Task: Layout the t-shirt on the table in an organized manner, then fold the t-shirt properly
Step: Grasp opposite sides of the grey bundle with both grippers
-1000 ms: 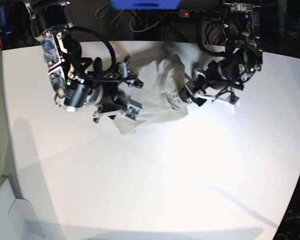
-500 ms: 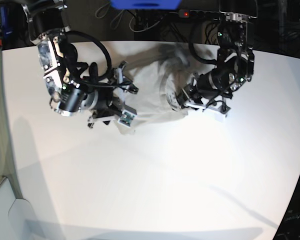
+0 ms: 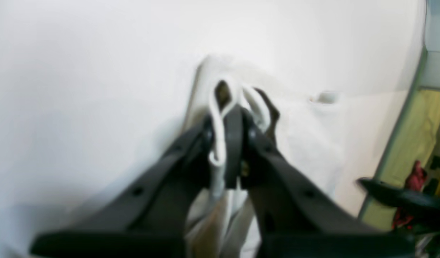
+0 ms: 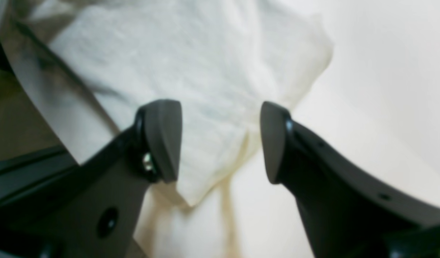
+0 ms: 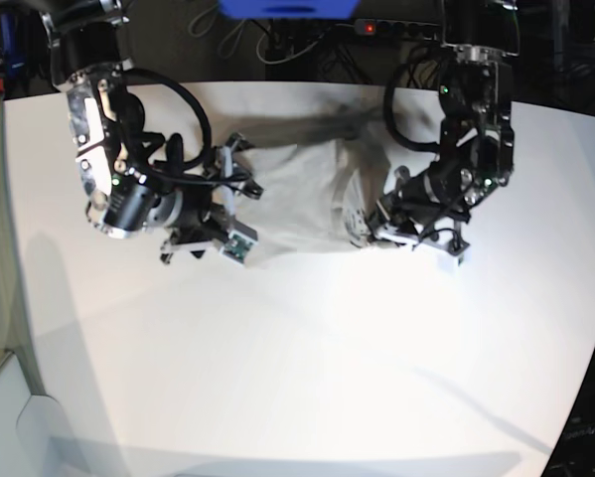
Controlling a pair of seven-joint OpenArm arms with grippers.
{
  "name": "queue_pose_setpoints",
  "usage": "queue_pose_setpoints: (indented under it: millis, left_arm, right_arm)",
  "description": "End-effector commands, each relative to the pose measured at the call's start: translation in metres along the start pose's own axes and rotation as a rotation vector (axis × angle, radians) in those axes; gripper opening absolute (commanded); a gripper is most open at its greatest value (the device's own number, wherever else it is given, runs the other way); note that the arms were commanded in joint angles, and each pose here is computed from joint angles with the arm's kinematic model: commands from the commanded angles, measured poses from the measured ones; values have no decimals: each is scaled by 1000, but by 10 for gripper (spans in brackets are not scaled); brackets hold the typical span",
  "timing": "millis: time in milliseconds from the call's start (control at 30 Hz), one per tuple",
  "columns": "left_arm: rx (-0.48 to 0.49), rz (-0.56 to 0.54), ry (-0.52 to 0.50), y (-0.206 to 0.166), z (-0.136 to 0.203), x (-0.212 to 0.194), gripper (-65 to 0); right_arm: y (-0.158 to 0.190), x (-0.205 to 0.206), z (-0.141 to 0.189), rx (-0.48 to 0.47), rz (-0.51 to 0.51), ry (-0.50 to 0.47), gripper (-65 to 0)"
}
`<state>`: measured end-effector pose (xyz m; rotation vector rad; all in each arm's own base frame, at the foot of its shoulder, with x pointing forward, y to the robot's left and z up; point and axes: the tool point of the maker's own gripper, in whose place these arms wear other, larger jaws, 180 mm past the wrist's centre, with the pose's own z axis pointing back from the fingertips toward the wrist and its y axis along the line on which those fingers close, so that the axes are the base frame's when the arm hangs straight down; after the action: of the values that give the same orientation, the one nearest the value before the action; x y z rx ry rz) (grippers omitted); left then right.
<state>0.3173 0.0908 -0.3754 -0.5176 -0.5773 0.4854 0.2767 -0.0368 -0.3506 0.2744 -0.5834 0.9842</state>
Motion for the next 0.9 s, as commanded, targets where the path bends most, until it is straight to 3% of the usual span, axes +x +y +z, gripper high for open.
queue_pose_setpoints:
  millis: [0, 233, 600, 667, 867]
  left_arm:
    - [-29, -4, -48, -12, 4, 17, -649]
    - [-45, -22, -83, -25, 2, 37, -649]
    - [31, 16, -12, 7, -14, 16, -649]
    - [32, 17, -11, 8, -14, 16, -649]
    - [32, 15, -5, 8, -14, 16, -646]
  right_arm:
    - [-6, 12, 6, -13, 16, -42, -296]
    - [-6, 12, 6, -15, 17, -41, -296]
    - [-11, 12, -6, 9, -19, -35, -303]
    - [-10, 12, -13, 25, -36, -45, -352]
    - [-5, -4, -30, 71, -91, -13, -609]
